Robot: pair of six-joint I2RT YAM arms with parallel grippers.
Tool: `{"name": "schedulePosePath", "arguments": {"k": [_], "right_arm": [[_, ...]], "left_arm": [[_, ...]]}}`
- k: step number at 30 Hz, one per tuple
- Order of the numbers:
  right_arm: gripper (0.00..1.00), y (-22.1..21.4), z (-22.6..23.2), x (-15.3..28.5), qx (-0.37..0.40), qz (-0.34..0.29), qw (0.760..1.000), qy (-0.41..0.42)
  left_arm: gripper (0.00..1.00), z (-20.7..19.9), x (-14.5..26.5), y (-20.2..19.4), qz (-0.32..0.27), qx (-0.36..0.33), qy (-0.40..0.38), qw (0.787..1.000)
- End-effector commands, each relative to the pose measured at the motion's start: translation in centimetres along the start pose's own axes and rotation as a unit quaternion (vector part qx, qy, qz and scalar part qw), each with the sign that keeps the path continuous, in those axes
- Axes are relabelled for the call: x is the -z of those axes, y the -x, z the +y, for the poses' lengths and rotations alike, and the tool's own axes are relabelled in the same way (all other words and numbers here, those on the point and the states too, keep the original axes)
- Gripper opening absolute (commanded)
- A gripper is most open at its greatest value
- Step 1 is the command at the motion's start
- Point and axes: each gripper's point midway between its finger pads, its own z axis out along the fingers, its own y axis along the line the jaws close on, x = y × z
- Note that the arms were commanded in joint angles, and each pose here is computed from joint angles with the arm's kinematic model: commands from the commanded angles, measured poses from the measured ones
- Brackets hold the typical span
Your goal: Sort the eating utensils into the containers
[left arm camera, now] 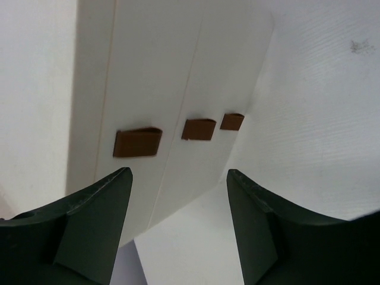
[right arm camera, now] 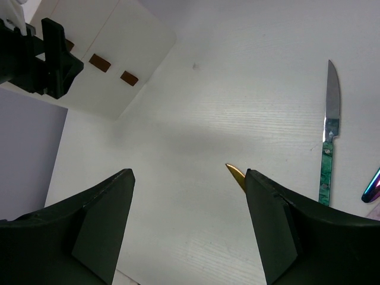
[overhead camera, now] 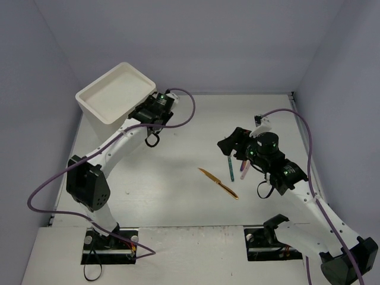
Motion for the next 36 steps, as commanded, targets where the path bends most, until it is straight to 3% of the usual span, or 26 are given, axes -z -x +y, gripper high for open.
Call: {"name": "schedulePosePath", "arguments": {"k": [1, 3, 5, 7, 18, 36], "right_arm": [[0.72, 1.1, 0.7, 0.1, 0.008, -0.022, 1.000, 0.019], [0.72, 1.1, 0.7, 0.1, 0.007, -0.021, 1.000, 0.021], [0.72, 1.2, 0.8, 0.4, 0.008, -0.024, 0.999, 0.024], [0.72, 1.1, 0.8, 0.4, 0.006, -0.025, 0.999, 0.024], [0.72, 0.2, 0.1, 1.1, 0.005, -0.009, 1.000, 0.018], [0.73, -0.5, -0.4, 0.9, 0.005, 0.005, 1.000, 0.014]], "left_arm": [[0.55, 0.8, 2.9, 1.1, -0.037, -0.044, 0.101, 0.993], [0.51, 0.3, 1.4, 0.0, -0.011, -0.069, 0.125, 0.990], [0.40, 1.1, 0.6, -0.4, 0.001, -0.073, 0.182, 0.981], [0.37, 0.7, -0.7, -0.8, 0.008, -0.088, 0.206, 0.975], [0.41, 1.9, -4.0, -1.4, 0.023, -0.087, 0.300, 0.950], [0.49, 1.5, -6.4, -2.1, 0.048, -0.112, 0.314, 0.941]]}}
